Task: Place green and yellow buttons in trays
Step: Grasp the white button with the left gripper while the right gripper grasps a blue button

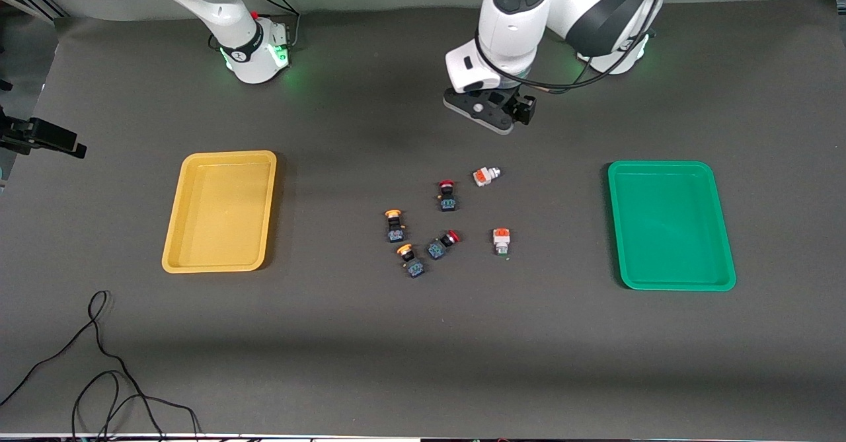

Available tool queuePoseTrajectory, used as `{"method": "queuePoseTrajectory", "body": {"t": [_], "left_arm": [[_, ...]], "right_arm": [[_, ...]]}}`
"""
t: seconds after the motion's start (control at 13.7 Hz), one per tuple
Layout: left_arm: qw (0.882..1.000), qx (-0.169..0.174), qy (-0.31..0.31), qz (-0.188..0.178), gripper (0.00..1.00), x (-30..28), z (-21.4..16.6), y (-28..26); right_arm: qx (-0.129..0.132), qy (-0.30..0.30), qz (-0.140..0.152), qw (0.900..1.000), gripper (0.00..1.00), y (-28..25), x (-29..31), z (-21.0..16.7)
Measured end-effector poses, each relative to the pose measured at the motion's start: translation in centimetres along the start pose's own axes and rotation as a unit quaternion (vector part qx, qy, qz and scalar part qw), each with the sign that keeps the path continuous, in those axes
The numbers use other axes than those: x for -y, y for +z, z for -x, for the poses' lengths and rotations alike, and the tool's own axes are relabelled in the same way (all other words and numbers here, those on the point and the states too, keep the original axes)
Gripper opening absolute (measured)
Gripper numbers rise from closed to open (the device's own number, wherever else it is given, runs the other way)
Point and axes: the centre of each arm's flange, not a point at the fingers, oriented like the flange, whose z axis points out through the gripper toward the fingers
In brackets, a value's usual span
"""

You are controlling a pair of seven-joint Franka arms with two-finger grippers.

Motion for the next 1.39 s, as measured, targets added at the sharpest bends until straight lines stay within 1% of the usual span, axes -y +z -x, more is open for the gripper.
{"method": "queuePoseTrajectory", "body": {"t": [0.15,0.37,0.51,0.66,0.73,0.88,1.1,1.39], "left_arm": [[0.999,0.009,0.040,-0.001,1.00,0.3,0.2,0.8],[0.998,0.013,0.058,-0.001,1.00,0.8,0.5,2.2],[0.998,-0.007,0.059,-0.001,1.00,1.1,0.5,5.0],[0.998,-0.026,0.061,-0.002,1.00,1.4,1.1,9.0],[0.998,-0.029,0.062,-0.003,1.00,1.4,1.3,11.0],[0.997,-0.032,0.065,-0.005,1.00,1.3,1.2,14.5],[0.997,-0.037,0.069,-0.007,1.00,1.0,0.1,19.0],[0.997,-0.044,0.068,-0.009,1.00,1.3,-0.8,24.4]], "right_arm": [[0.005,-0.003,0.001,1.000,1.00,0.6,0.3,-0.4],[0.009,-0.010,0.000,1.000,1.00,0.9,1.2,-0.6],[0.006,-0.017,-0.013,1.000,1.00,1.3,3.0,-1.1],[-0.002,-0.001,-0.030,1.000,1.00,2.0,5.5,-2.0],[-0.005,0.003,-0.032,0.999,1.00,2.6,7.2,-2.5],[-0.009,0.015,-0.029,0.999,1.00,4.4,11.4,-3.8],[-0.009,0.037,-0.024,0.999,1.00,8.6,16.4,-6.0],[-0.027,0.066,-0.024,0.997,1.00,14.6,22.7,-8.7]]}}
